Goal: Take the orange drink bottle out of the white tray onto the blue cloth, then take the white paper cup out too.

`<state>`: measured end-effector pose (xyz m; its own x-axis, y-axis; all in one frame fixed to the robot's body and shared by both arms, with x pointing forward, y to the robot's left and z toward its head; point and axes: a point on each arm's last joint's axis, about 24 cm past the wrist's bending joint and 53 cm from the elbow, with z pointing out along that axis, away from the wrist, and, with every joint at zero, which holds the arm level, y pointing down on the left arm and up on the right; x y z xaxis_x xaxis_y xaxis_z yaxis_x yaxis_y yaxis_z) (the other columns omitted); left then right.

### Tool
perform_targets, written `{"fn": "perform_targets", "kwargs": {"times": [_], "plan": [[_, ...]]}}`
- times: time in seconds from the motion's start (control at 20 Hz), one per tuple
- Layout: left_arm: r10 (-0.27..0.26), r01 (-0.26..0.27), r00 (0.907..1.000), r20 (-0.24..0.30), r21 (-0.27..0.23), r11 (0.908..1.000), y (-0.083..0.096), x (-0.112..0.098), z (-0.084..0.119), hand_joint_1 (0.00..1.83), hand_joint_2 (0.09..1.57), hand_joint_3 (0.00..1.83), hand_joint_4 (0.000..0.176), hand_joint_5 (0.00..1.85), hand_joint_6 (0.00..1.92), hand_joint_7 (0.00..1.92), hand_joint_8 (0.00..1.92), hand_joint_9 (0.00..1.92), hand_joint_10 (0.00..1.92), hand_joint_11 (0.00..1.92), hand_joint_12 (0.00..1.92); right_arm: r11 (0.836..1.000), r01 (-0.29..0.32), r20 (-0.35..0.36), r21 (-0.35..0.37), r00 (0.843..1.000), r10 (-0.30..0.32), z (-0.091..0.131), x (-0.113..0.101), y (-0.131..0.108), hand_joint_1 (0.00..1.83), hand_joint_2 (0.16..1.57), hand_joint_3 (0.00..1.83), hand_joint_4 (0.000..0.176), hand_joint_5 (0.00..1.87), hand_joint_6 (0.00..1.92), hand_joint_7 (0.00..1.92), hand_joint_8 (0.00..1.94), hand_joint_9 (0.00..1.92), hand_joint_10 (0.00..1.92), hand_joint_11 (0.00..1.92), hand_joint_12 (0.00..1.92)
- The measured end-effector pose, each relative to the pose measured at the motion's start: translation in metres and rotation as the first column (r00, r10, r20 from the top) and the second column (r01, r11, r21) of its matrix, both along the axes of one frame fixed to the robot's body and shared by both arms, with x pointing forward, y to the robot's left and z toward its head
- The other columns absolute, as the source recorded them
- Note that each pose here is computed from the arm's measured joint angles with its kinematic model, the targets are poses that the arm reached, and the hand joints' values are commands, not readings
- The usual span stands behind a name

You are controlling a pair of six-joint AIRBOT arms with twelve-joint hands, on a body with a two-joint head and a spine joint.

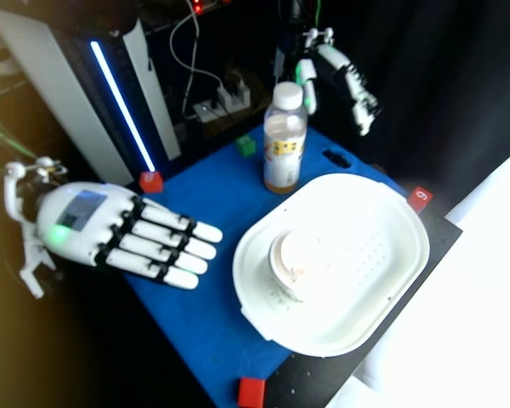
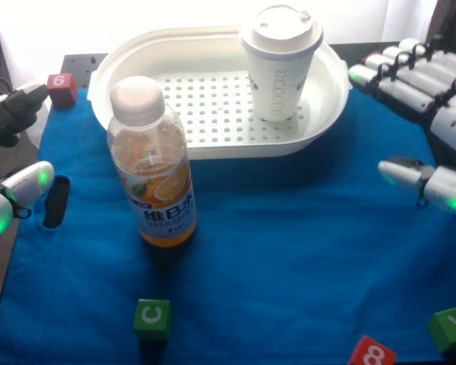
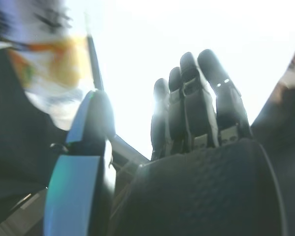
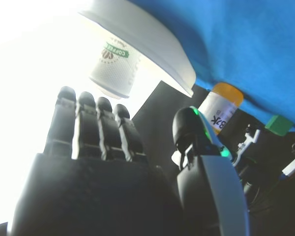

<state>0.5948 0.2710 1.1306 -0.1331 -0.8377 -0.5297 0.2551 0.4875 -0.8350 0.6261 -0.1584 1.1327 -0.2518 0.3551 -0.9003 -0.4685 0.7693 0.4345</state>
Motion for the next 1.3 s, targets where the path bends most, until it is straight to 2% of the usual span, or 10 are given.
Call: {"fn": "perform_targets", "kwargs": {"times": [0.05, 0.25, 0.3, 0.4, 0.45, 0.5, 0.6, 0.85, 1.05, 1.3], "plan": [[0.011, -0.011, 0.9999, 0.003, 0.019, 0.9998, 0.002, 0.001, 0.000, 0.65, 1.33, 0.00, 0.054, 0.20, 0.00, 0.26, 0.00, 0.29, 0.09, 0.00, 1.07, 1.000, 0.009, 0.022, 0.017, 1.000, -0.010, 0.009, 0.008, 0.000, 0.31, 1.39, 0.01, 0.000, 0.00, 0.00, 0.00, 0.00, 0.00, 0.00, 0.00, 0.00], [0.030, -0.033, 0.9986, 0.043, 0.071, 0.9969, 0.004, 0.016, 0.015, 0.51, 1.31, 0.00, 0.110, 0.13, 0.00, 0.10, 0.00, 0.15, 0.01, 0.00, 0.83, 0.999, -0.027, 0.114, 0.047, 0.993, 0.022, 0.044, 0.036, 0.025, 0.24, 1.36, 0.00, 0.038, 0.00, 0.00, 0.00, 0.00, 0.00, 0.00, 0.00, 0.00], [0.027, -0.031, 0.9980, 0.058, 0.077, 0.9965, 0.003, 0.020, 0.019, 0.46, 1.28, 0.00, 0.156, 0.12, 0.00, 0.01, 0.00, 0.03, 0.00, 0.00, 0.47, 0.997, -0.049, 0.146, 0.054, 0.988, 0.040, 0.055, 0.044, 0.038, 0.27, 1.36, 0.00, 0.109, 0.00, 0.00, 0.00, 0.00, 0.00, 0.00, 0.00, 0.00], [0.019, -0.024, 0.9982, 0.056, 0.102, 0.9945, -0.001, 0.024, 0.020, 0.48, 1.28, 0.00, 0.172, 0.12, 0.00, 0.00, 0.00, 0.01, 0.00, 0.00, 0.50, 0.997, -0.062, 0.143, 0.046, 0.988, 0.055, 0.055, 0.055, 0.051, 0.26, 1.36, 0.00, 0.085, 0.00, 0.00, 0.00, 0.00, 0.00, 0.00, 0.00, 0.00], [0.012, -0.018, 0.9985, 0.054, 0.114, 0.9933, -0.004, 0.028, 0.021, 0.49, 1.30, 0.00, 0.163, 0.12, 0.01, 0.00, 0.00, 0.00, 0.00, 0.00, 0.18, 0.997, -0.066, 0.135, 0.038, 0.989, 0.060, 0.054, 0.064, 0.058, 0.28, 1.32, 0.00, 0.087, 0.00, 0.00, 0.00, 0.00, 0.00, 0.00, 0.00, 0.00], [-0.005, -0.003, 0.9983, 0.058, 0.127, 0.9919, -0.008, 0.031, 0.023, 0.50, 1.29, 0.00, 0.173, 0.12, 0.00, 0.00, 0.00, 0.00, 0.00, 0.00, 0.21, 0.997, -0.065, 0.132, 0.040, 0.989, 0.059, 0.055, 0.071, 0.063, 0.35, 1.29, 0.00, 0.066, 0.00, 0.00, 0.00, 0.00, 0.00, 0.00, 0.00, 0.00], [-0.019, 0.011, 0.9982, 0.058, 0.131, 0.9913, -0.012, 0.033, 0.024, 0.52, 1.29, 0.00, 0.176, 0.12, 0.00, 0.00, 0.00, 0.00, 0.00, 0.00, 0.39, 0.997, -0.055, 0.138, 0.048, 0.989, 0.048, 0.060, 0.089, 0.071, 0.41, 1.24, 0.00, 0.042, 0.00, 0.00, 0.00, 0.00, 0.00, 0.00, 0.00, 0.00], [-0.032, 0.024, 0.9980, 0.055, 0.145, 0.9891, -0.014, 0.034, 0.023, 0.48, 1.32, 0.00, 0.176, 0.12, 0.00, 0.00, 0.00, 0.01, 0.00, 0.00, 0.67, 0.997, -0.064, 0.100, 0.030, 0.993, 0.061, 0.047, 0.103, 0.091, 0.51, 1.17, 0.00, 0.061, 0.00, 0.00, 0.00, 0.00, 0.00, 0.00, 0.00, 0.00], [-0.040, 0.031, 0.9974, 0.059, 0.145, 0.9890, -0.017, 0.037, 0.026, 0.50, 1.33, 0.00, 0.176, 0.13, 0.00, 0.00, 0.00, 0.04, 0.02, 0.00, 0.90, 0.998, -0.053, 0.070, 0.016, 0.996, 0.052, 0.038, 0.118, 0.099, 0.52, 1.11, 0.00, 0.022, 0.00, 0.00, 0.00, 0.00, 0.00, 0.00, 0.00, 0.00], [-0.055, 0.047, 0.9972, 0.051, 0.159, 0.9862, -0.020, 0.038, 0.024, 0.52, 1.33, 0.00, 0.176, 0.12, 0.00, 0.01, 0.00, 0.06, 0.03, 0.00, 0.90, 1.000, -0.019, 0.002, -0.002, 1.000, 0.019, 0.013, 0.140, 0.104, 0.65, 1.09, 0.00, 0.047, 0.00, 0.00, 0.00, 0.00, 0.00, 0.00, 0.00, 0.00]]}}
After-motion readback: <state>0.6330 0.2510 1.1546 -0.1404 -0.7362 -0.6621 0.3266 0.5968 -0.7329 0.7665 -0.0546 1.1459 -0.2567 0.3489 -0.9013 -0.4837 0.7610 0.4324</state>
